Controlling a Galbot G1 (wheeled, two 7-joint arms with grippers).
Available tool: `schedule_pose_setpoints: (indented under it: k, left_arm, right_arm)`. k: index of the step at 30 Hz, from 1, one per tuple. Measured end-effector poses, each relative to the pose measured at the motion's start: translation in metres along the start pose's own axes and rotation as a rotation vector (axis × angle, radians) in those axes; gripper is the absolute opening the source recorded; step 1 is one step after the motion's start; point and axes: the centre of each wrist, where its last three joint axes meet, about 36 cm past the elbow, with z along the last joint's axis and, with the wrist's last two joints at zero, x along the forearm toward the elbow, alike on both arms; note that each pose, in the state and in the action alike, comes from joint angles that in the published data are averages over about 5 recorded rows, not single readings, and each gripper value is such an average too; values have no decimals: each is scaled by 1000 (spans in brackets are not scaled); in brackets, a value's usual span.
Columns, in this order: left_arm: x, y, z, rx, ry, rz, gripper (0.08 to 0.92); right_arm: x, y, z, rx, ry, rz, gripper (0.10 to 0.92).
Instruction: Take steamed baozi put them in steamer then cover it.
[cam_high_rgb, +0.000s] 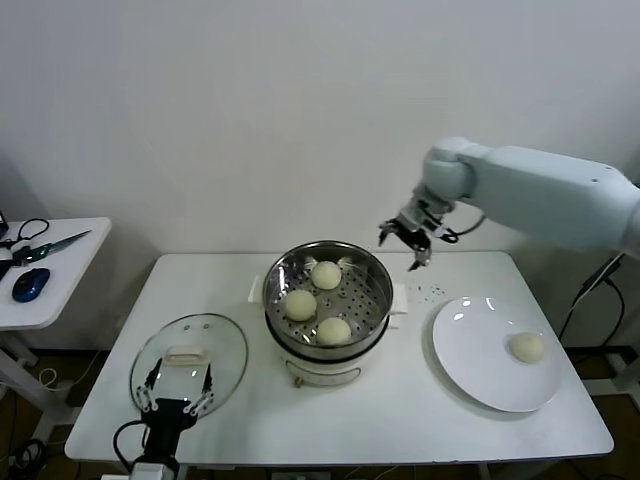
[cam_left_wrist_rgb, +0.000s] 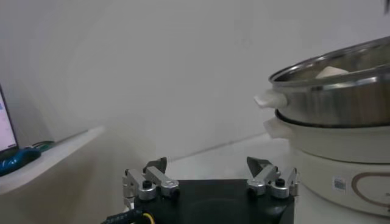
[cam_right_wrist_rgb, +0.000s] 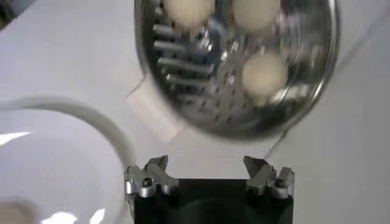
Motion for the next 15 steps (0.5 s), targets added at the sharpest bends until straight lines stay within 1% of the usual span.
schedule_pose_setpoints:
  k: [7, 15]
  left_arm:
    - [-1, 0, 0, -2, 2, -6, 823]
    - [2, 0, 2, -11, 15, -9, 823]
  right_arm:
    - [-34, 78, 69, -227, 25, -52, 823]
    - [-80, 150, 107, -355, 48, -111, 823]
